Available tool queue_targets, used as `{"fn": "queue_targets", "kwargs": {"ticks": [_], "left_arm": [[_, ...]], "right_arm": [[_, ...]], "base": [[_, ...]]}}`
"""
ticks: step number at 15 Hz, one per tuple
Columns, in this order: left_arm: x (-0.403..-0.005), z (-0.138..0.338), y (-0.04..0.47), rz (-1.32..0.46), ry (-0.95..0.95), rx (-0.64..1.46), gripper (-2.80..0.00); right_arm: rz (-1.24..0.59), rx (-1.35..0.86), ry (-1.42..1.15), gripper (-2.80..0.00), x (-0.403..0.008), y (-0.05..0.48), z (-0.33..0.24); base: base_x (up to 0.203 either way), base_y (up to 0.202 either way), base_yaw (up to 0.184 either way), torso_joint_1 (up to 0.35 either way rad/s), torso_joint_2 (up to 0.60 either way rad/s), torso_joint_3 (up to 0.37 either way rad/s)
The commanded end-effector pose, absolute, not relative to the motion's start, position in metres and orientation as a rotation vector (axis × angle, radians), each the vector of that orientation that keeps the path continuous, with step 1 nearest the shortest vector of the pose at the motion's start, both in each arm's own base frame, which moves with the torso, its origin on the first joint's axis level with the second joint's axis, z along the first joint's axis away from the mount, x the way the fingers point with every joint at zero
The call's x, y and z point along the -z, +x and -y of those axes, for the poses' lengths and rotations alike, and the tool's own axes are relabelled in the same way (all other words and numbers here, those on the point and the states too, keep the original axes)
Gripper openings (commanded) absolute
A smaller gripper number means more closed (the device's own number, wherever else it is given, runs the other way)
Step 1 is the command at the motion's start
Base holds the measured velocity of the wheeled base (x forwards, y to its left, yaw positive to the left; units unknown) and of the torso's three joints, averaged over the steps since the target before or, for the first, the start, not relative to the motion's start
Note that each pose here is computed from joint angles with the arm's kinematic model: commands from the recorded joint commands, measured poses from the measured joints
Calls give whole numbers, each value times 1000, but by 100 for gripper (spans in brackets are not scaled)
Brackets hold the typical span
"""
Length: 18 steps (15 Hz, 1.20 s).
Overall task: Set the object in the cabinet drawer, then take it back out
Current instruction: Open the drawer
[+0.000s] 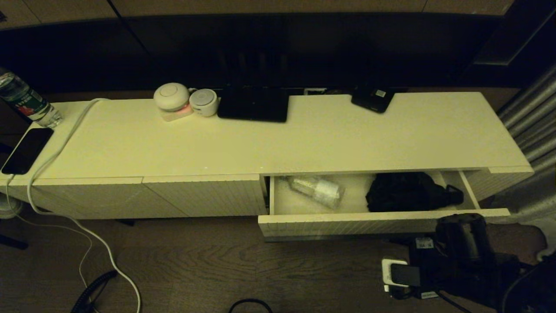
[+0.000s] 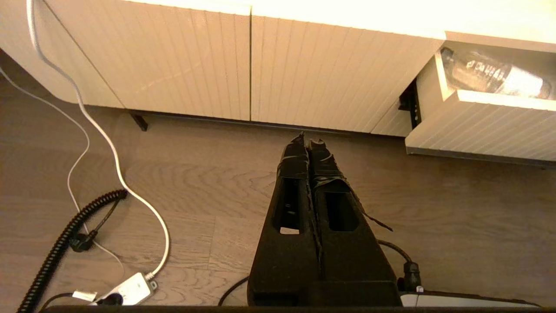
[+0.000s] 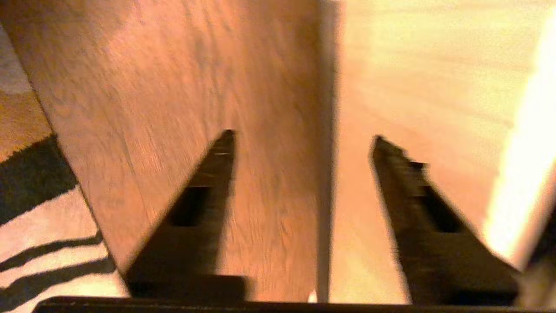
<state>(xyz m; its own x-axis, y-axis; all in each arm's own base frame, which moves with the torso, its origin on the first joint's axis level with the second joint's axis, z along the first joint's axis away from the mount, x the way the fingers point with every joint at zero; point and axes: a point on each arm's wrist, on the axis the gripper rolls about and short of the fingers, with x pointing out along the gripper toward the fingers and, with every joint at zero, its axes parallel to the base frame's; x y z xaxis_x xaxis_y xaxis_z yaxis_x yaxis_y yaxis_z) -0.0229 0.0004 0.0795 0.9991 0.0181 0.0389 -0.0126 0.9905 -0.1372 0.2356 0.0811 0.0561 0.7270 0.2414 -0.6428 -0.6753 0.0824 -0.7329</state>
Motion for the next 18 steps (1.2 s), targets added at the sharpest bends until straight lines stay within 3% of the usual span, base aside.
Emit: {"fn": "queue_targets", "kwargs": {"ticks": [1, 4, 8, 18], "left_arm": [[-80, 0, -23, 43, -138, -16, -280], [-80, 0, -23, 43, -138, -16, -280], [-79, 0, -23, 42, -138, -16, -280], [-80, 0, -23, 43, -138, -16, -280]], "right_arm": [[-297, -600, -1307, -280, -99, 206, -69], [-353, -519, -1250, -280, -133, 181, -57], [-404, -483, -1183, -280, -180, 197, -61], [-603, -415, -1094, -280, -153, 298, -76]], "base": [[0, 0, 0, 0, 0, 0], [0, 0, 0, 0, 0, 0], [0, 0, 0, 0, 0, 0], [0, 0, 0, 0, 0, 0]]}}
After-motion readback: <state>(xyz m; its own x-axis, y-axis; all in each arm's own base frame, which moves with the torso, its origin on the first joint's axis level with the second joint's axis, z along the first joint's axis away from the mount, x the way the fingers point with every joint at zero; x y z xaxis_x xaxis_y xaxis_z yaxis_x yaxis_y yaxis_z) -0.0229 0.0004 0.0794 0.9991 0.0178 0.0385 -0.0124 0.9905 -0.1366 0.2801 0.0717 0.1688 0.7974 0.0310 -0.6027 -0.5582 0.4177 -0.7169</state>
